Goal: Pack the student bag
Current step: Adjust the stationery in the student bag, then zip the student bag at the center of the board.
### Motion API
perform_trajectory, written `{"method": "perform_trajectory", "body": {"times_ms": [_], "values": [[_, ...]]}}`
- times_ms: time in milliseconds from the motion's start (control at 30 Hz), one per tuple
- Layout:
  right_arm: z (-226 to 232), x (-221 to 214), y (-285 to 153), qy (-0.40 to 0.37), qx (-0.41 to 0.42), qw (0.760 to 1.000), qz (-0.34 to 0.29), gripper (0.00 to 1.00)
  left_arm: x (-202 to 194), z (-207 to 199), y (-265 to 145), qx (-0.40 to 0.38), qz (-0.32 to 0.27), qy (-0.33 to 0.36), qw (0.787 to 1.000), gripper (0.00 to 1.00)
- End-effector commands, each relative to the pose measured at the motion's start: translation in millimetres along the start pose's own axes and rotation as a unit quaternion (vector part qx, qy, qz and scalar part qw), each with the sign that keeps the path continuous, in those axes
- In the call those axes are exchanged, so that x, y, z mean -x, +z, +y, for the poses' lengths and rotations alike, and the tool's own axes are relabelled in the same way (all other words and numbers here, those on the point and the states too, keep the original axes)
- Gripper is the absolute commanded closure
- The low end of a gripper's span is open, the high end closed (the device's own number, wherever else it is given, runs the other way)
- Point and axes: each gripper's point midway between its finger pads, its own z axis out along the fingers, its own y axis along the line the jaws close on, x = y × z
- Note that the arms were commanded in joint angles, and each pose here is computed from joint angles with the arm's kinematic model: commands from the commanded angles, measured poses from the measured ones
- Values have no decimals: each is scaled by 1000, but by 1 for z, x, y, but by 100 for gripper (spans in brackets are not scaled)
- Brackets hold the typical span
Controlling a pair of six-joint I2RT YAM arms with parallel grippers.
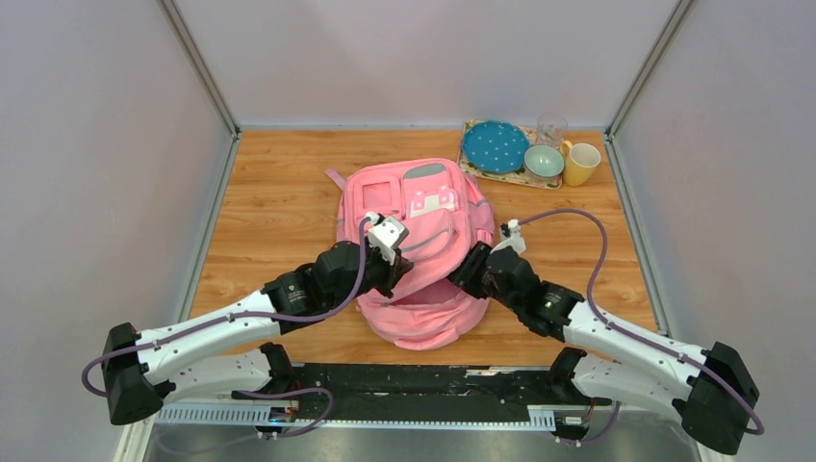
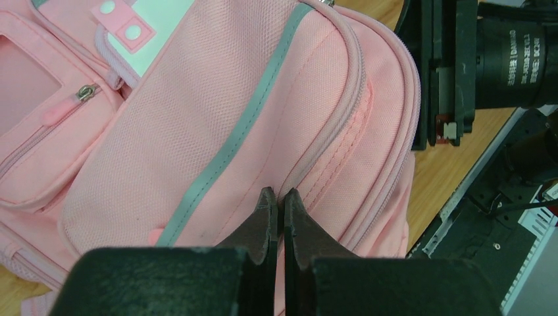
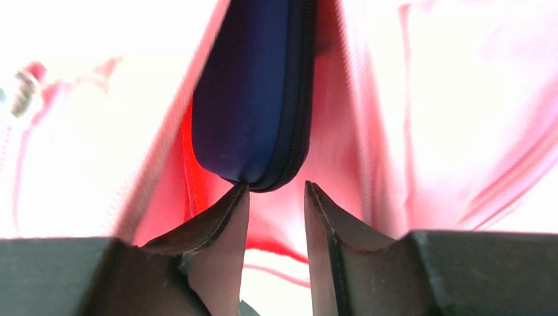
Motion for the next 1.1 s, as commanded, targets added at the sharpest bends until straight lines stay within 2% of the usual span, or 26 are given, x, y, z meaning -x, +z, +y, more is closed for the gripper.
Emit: {"method": "perform_trajectory", "body": {"times_ms": [0,100,133,233,367,433,600,633,667,700,733,800,833,933,967,1067], "values": [[26,53,-13,10,31,996,-86,60,56,-14,-14,-24,-83,-31,996,100],[22,42,-17,5,34,998,-59,59,57,-12,-15,-20,-88,-32,995,100],[19,29,-21,4,46,998,-30,59,57,-11,-15,-18,-89,-33,995,100],[-2,5,-30,27,51,998,2,59,55,-11,-13,-18,-90,-35,995,100],[-16,-3,-52,53,73,996,0,56,48,-13,-7,-20,-81,-38,996,100],[-39,-6,-60,50,40,998,-2,54,43,-12,-3,-15,-66,-40,997,100],[-63,0,-84,64,22,997,-24,50,26,-7,1,1,-44,-58,997,100],[-70,-3,-85,63,12,998,-20,50,22,-7,2,1,-38,-59,998,96],[-73,-4,-86,63,8,998,-21,49,20,-9,1,-6,-32,-59,998,79],[-72,-3,-88,65,10,998,-22,49,17,-10,1,-8,-25,-60,998,68],[-77,-4,-89,64,0,998,-19,49,13,-9,-1,-5,-11,-60,998,45],[-74,-4,-92,65,2,998,-14,49,9,-6,-6,5,0,-66,998,35],[-73,-4,-93,63,3,998,-14,49,3,-2,-9,14,10,-67,998,24],[-63,3,-99,45,7,999,-19,49,-4,13,-23,46,0,-83,995,23],[-62,6,-101,38,1,999,-21,49,-1,22,-31,68,-15,-90,994,23],[-50,10,-104,7,-3,1000,-14,49,-20,52,-46,142,-8,-102,985,22]]}}
